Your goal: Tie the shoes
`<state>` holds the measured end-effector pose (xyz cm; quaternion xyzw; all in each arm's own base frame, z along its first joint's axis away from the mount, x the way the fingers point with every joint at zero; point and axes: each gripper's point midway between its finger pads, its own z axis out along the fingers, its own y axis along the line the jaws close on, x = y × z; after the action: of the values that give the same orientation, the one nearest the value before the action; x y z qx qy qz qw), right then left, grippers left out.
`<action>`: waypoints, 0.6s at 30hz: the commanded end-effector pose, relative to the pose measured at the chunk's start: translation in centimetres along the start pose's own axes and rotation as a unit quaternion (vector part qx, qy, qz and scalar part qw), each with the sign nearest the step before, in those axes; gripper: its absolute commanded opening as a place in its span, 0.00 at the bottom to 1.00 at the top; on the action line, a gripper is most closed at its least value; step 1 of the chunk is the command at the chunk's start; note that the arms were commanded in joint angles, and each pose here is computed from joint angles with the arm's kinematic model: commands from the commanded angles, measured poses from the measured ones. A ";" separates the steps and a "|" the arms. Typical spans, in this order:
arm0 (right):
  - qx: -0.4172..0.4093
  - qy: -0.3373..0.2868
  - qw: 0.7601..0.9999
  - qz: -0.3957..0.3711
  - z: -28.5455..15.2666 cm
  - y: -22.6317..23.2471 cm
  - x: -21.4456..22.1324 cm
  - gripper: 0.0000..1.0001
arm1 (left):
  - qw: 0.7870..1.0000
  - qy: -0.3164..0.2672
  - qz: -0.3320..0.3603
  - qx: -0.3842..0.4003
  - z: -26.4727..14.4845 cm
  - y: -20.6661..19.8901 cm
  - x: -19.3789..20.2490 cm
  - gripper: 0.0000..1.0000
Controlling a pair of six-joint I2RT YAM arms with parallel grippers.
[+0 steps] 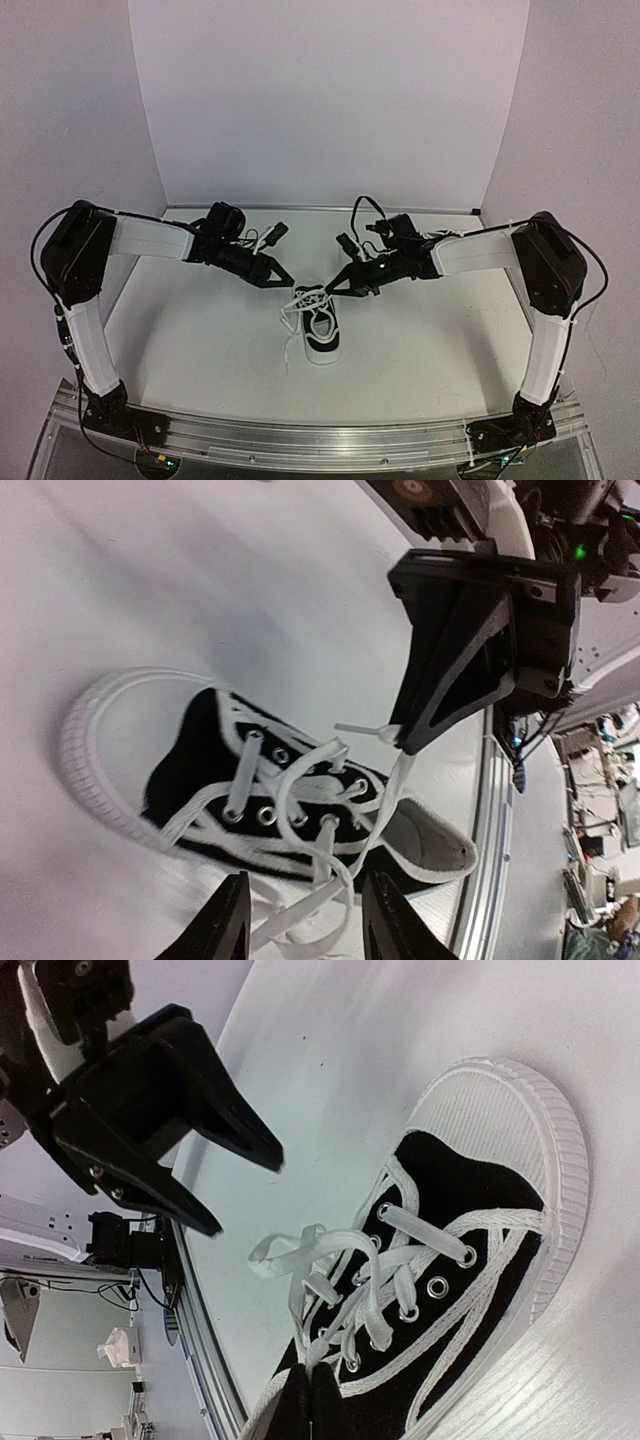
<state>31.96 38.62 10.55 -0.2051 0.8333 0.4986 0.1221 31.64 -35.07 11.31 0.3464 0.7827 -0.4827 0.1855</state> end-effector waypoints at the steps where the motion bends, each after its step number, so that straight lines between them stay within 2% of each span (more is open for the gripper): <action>1: 0.003 -0.048 0.998 -0.046 -2.3 1.9 -2.4 0.00 | 0.993 -0.037 0.003 -0.116 -4.0 0.3 -1.3 0.43; 6: 0.010 -0.059 0.997 -0.052 -3.1 1.7 -3.0 0.00 | 0.984 -0.035 -0.046 -0.168 -5.3 0.2 2.6 0.49; 12: 0.014 -0.065 0.996 -0.053 -3.6 1.2 -3.4 0.00 | 0.974 0.037 -0.052 -0.216 -3.0 -1.7 9.4 0.52; 18: 0.017 -0.067 0.996 -0.053 -3.7 1.0 -3.5 0.00 | 0.966 0.043 -0.042 -0.250 -1.6 -1.9 11.9 0.53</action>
<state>34.11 36.58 12.49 -0.1999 0.8324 0.4873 0.1722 20.76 -29.75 5.13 0.2951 0.8932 -0.2991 0.1601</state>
